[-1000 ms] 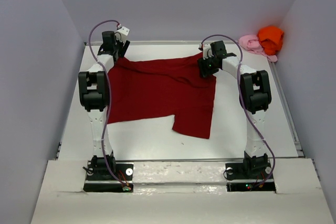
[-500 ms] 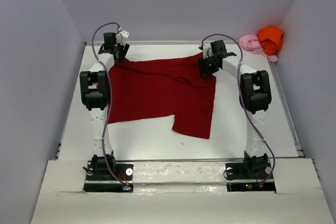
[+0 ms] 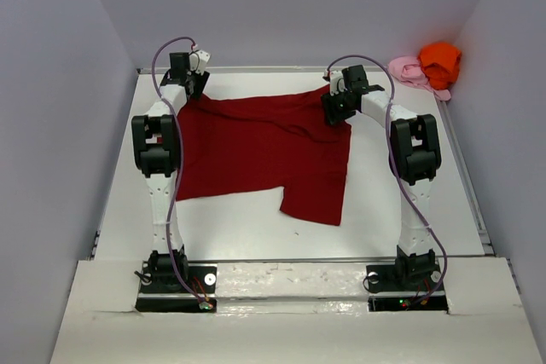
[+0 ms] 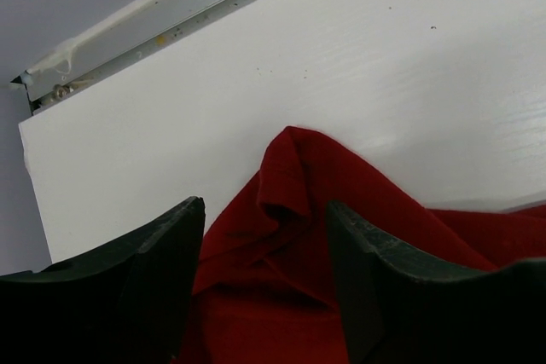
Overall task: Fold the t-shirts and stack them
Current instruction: Fold the tshirt
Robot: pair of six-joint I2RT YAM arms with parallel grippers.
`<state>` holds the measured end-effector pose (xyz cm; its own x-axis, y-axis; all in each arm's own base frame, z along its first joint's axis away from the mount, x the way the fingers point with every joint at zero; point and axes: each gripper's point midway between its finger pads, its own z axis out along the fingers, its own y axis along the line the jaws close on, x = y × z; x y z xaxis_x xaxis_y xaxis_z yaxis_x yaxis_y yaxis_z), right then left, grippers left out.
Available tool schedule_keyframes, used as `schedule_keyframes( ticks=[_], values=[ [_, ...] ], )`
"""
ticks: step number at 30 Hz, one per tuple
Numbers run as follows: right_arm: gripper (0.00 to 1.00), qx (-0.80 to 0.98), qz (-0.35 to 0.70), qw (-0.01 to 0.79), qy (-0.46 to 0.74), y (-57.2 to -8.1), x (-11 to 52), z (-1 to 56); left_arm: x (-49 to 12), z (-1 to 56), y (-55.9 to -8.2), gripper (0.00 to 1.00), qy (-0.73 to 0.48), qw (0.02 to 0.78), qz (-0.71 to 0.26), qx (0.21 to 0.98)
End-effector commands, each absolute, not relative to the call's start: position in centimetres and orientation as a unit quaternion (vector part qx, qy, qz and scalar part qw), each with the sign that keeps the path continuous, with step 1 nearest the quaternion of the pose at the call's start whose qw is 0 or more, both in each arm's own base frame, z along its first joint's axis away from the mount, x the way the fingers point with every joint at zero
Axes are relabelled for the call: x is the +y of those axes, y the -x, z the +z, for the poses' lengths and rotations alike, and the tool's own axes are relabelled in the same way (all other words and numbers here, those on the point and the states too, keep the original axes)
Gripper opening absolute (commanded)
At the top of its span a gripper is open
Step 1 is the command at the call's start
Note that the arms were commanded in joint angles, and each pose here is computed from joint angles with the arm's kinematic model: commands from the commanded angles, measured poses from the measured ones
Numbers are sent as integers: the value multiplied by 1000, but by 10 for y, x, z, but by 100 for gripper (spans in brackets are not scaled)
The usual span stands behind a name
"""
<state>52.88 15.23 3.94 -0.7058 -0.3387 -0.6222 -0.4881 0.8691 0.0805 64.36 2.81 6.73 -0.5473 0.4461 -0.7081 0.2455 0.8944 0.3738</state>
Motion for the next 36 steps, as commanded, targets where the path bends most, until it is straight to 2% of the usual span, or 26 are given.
schedule_keyframes(
  ticks=[1, 6, 11, 24, 29, 36],
  values=[
    [56, 905, 126, 332, 234, -534, 158, 61, 27, 95, -656, 67, -194, 457, 124, 859],
    [56, 906, 124, 330, 235, -535, 157, 59, 28, 94, -658, 54, -203, 454, 128, 858],
    [55, 905, 123, 333, 234, -536, 157, 62, 8, 88, -658, 50, -221, 445, 121, 859],
    [55, 904, 121, 336, 234, -537, 157, 65, 15, 70, -652, 53, -222, 414, 139, 872],
    [55, 905, 121, 334, 234, -537, 157, 62, 22, 87, -651, 59, -207, 443, 155, 858],
    [55, 905, 122, 333, 235, -537, 157, 60, 31, 92, -651, 59, -195, 443, 172, 858]
  ],
)
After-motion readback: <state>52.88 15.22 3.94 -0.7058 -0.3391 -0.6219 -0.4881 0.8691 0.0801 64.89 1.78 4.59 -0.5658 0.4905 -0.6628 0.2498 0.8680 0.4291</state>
